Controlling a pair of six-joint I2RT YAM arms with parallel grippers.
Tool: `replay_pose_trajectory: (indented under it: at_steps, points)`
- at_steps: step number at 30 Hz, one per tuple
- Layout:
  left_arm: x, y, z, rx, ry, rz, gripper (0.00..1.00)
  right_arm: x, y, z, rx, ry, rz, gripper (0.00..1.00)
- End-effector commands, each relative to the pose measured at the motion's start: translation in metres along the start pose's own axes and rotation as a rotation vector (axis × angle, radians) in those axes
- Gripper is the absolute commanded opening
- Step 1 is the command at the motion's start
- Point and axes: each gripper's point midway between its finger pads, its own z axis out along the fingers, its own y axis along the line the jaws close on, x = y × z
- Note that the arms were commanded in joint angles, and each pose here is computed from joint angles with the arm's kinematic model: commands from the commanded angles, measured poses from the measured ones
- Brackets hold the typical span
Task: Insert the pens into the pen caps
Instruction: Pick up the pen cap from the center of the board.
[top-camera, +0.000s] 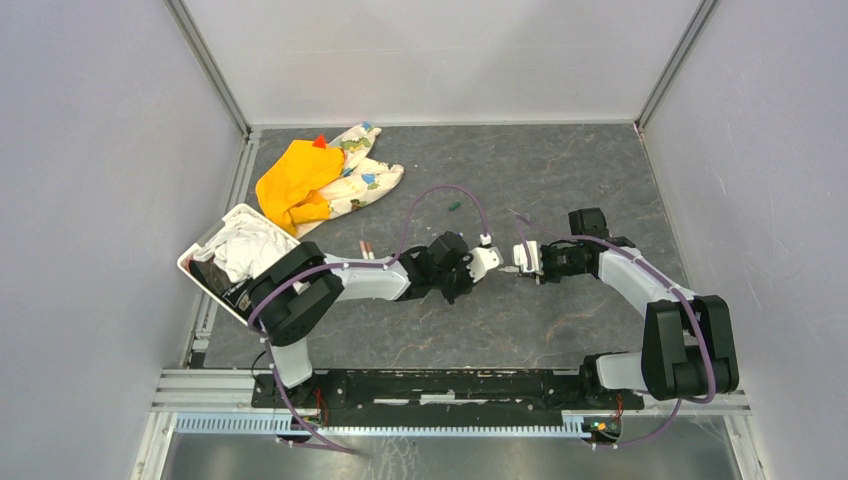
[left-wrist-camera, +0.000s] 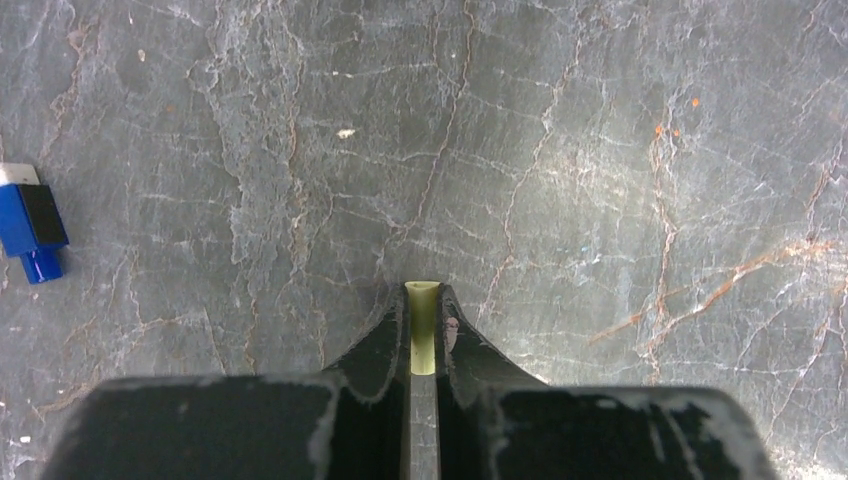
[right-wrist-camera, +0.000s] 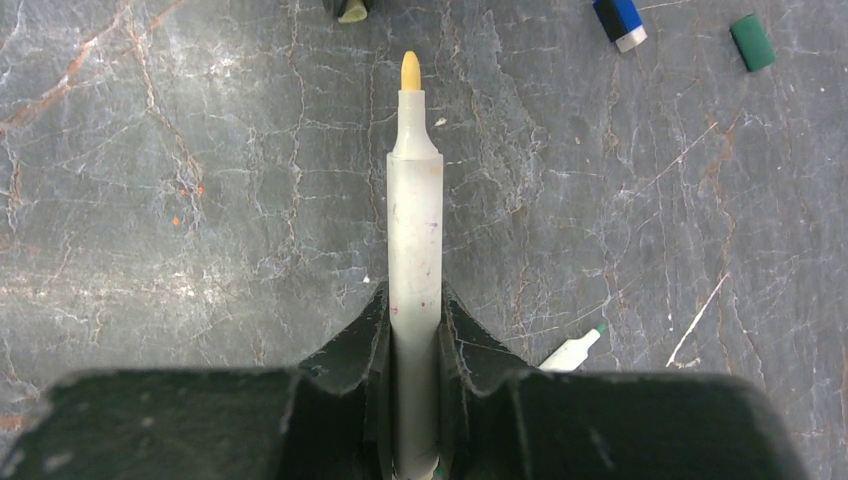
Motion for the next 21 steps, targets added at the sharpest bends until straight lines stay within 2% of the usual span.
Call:
replay_pose_trajectory:
  at_steps: [1, 4, 6, 14, 21]
  points:
    - [0.056, -0.011, -0.012, 0.026, 0.157, -0.055, 0.08, -0.005, -0.009, -0.003, -0.007, 0.002, -0.040, 0.00]
    - [0.051, -0.009, -0.017, 0.011, 0.136, -0.050, 0.21, -0.006, -0.008, -0.003, -0.011, -0.002, -0.038, 0.00]
    - [0.052, -0.007, -0.021, 0.000, 0.139, -0.050, 0.26, -0.006, -0.008, -0.003, -0.012, -0.006, -0.038, 0.00]
    - [0.065, -0.008, -0.020, 0.002, 0.218, -0.054, 0.26, -0.009, -0.009, -0.003, -0.014, -0.014, -0.041, 0.00]
    - [0.056, -0.008, -0.029, 0.004, 0.207, -0.051, 0.30, -0.010, -0.008, -0.003, -0.017, -0.020, -0.040, 0.00]
